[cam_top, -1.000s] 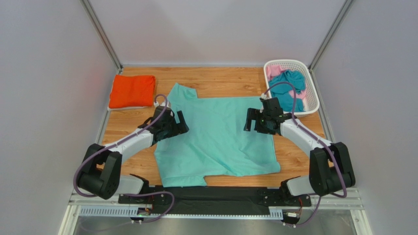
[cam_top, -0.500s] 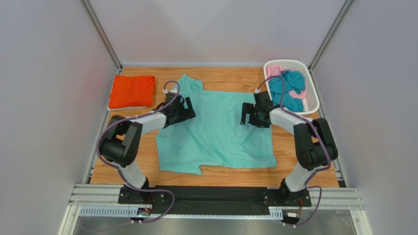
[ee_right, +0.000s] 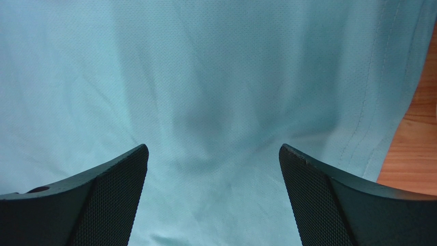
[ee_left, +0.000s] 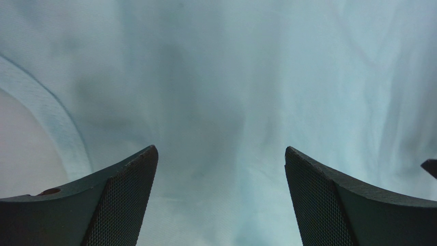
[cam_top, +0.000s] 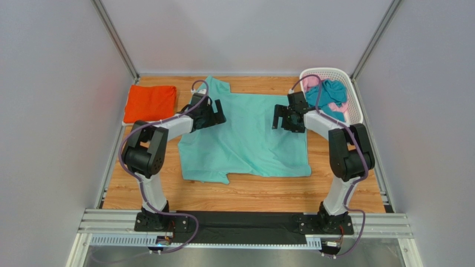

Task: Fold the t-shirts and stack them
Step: Flatten the tshirt out, then fold the tshirt

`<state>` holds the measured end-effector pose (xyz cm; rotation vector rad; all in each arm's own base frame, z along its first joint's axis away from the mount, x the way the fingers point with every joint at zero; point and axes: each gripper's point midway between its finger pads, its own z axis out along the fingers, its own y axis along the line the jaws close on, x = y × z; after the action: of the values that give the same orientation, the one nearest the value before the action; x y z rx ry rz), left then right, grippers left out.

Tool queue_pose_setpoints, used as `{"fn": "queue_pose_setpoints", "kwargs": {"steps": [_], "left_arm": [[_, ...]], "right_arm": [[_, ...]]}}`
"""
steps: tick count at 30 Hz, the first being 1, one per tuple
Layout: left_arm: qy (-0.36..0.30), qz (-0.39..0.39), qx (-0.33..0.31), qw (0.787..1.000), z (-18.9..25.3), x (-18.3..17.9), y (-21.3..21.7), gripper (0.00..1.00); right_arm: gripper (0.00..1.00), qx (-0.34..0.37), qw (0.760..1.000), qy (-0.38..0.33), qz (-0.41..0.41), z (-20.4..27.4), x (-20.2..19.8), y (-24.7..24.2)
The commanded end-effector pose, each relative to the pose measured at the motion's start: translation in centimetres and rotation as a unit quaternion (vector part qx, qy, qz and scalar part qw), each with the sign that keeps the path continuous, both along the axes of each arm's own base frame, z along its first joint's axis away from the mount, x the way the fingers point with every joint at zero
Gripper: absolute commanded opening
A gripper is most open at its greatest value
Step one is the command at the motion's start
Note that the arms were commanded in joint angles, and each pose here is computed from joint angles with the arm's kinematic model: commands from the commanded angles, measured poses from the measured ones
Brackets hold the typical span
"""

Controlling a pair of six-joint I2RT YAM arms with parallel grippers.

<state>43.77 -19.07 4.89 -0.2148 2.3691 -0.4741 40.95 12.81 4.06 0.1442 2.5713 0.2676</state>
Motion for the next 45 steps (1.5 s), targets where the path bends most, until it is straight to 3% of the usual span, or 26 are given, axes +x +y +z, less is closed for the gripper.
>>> {"fn": "queue_pose_setpoints", "kwargs": {"steps": [1, 6, 15, 21, 26, 34, 45], "left_arm": [[-0.072, -0.061, -0.028, 0.995, 4.1, -1.0, -3.6, 1.0], [-0.104, -0.082, -0.033, 0.991, 4.5, -2.6, -6.7, 1.0], [-0.116, -0.097, -0.006, 0.988, 1.5, 0.5, -8.1, 1.0], [-0.201, -0.063, 0.081, 0.974, 6.7, 4.9, -6.0, 1.0], [-0.251, -0.072, 0.067, 0.963, 12.7, 5.1, -6.3, 1.0], [-0.235, -0.047, 0.05, 0.969, 14.3, 1.2, -4.1, 1.0], [-0.129, -0.025, 0.057, 0.99, 6.2, -3.0, -0.6, 1.0]], "right_arm": [[1.0, 0.011, 0.999, -0.049, 0.016, 4.6, -0.4, 0.5], [1.0, 0.019, 0.998, -0.061, 0.018, 5.5, -3.5, 0.0], [1.0, 0.012, 0.992, -0.123, 0.004, 10.1, -5.1, -1.5], [1.0, 0.002, 0.99, -0.142, 0.0, 11.7, -4.7, -1.9], [1.0, -0.004, 0.991, -0.137, -0.005, 11.1, -4.7, -2.2], [1.0, 0.029, 0.995, -0.097, 0.017, 8.9, -5.5, -0.6], [1.0, 0.03, 0.999, -0.027, 0.027, 3.7, -4.1, 1.7]]}}
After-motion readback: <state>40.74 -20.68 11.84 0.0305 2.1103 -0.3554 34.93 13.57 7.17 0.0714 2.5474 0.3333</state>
